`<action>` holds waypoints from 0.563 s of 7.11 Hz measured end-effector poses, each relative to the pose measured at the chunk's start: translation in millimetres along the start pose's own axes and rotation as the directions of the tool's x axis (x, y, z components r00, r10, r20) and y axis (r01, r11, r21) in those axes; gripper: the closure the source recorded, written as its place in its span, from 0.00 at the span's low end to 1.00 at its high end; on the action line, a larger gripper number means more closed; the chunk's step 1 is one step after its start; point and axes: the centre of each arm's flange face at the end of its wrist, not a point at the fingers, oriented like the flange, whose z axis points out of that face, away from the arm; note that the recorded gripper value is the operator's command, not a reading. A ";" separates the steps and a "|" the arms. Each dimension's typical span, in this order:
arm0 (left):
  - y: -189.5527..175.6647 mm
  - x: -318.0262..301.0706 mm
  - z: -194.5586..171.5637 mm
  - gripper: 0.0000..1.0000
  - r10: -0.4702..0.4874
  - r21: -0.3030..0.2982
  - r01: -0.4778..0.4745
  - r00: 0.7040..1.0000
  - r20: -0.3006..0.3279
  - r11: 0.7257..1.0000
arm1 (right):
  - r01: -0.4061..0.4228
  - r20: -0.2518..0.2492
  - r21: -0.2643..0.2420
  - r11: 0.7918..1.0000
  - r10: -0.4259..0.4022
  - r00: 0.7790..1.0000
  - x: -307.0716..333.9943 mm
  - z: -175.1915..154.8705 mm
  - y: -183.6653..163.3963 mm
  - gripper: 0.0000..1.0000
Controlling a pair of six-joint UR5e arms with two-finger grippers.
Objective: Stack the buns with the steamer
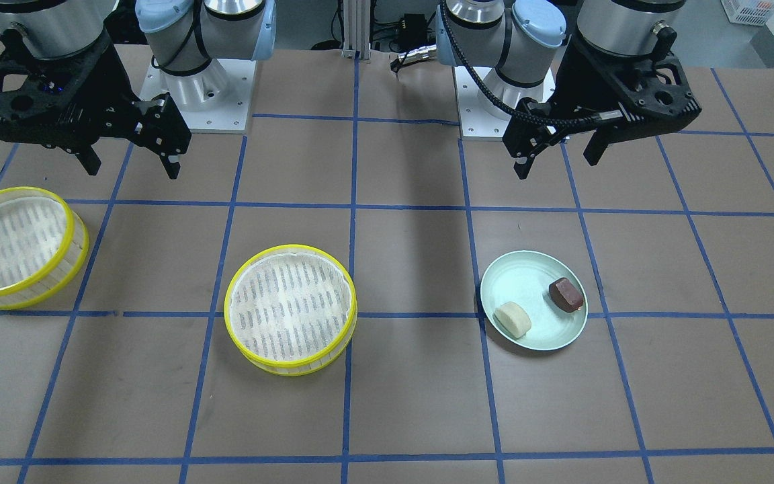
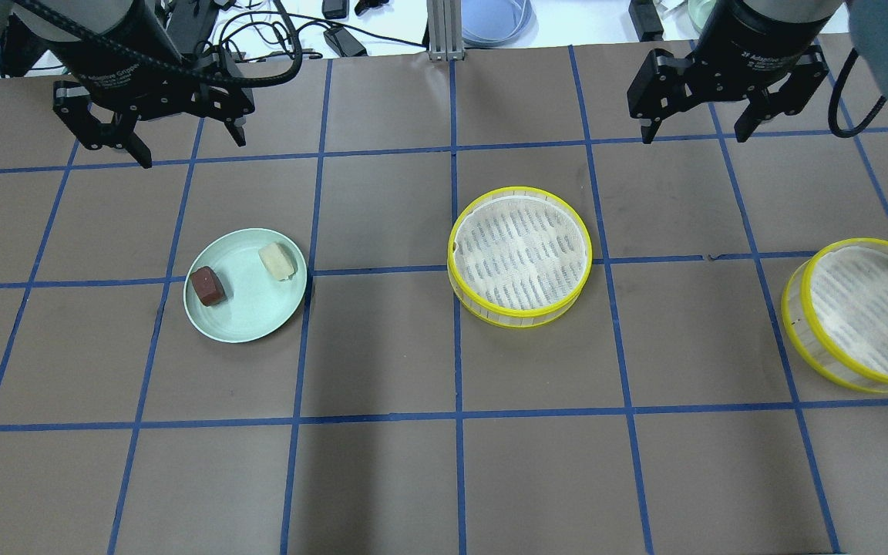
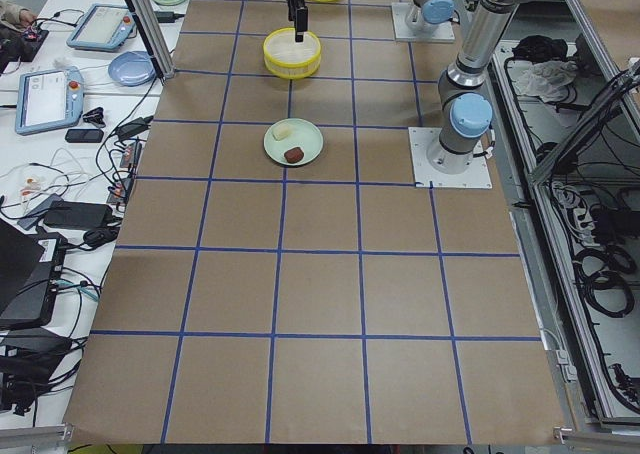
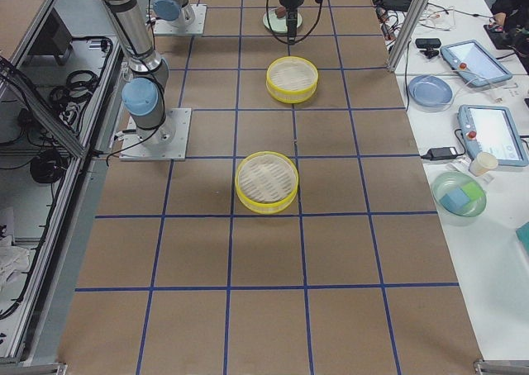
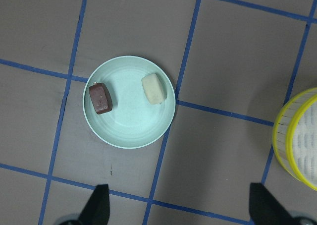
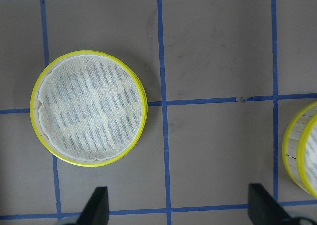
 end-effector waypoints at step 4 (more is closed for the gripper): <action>-0.8 -5.3 7.4 0.00 -0.001 -0.008 0.002 1.000 0.011 1.000 | 0.000 0.000 0.000 1.000 0.000 1.000 0.0 0.1 0.0 0.00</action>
